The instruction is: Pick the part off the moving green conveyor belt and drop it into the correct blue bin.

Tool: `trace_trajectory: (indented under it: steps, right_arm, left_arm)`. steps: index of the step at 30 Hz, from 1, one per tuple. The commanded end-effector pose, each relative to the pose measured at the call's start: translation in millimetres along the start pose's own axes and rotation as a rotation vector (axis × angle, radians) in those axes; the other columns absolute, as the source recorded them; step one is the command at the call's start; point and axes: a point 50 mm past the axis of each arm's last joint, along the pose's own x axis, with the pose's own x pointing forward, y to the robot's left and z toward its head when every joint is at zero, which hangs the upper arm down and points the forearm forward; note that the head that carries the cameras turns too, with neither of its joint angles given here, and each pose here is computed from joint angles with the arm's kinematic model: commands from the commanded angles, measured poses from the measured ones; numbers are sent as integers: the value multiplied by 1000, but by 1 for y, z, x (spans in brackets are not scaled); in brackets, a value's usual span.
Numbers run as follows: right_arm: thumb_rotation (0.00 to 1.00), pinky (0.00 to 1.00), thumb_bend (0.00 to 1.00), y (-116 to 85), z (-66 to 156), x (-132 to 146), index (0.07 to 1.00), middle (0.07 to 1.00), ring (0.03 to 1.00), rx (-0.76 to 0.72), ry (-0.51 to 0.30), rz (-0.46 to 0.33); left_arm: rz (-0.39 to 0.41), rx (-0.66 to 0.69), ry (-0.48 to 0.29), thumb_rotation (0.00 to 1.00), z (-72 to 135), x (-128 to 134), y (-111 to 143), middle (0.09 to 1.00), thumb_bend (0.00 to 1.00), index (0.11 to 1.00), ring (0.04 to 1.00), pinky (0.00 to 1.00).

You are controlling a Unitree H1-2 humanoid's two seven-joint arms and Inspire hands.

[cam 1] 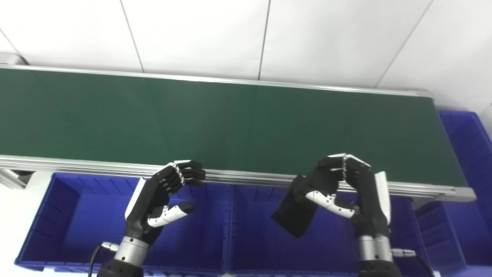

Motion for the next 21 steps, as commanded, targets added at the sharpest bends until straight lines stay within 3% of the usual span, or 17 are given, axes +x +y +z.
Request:
trace_trajectory:
  steps: [1,11,21]
  right_arm:
    - [0,413,502,0,8,3,428,505,445,-24,-91,-5]
    - [0,440,502,9,-3,1,419,492,456,-135,-37,82]
    - [0,389,502,15,-5,-1,421,491,458,-196,-45,116]
  left_arm:
    - [-4,15,-46,510,12,1,3,637,943,664,631,584]
    - [-8,19,-42,508,18,-2,6,635,936,664,625,577]
    - [-19,21,-51,516,21,0,10,642,940,667,623,567]
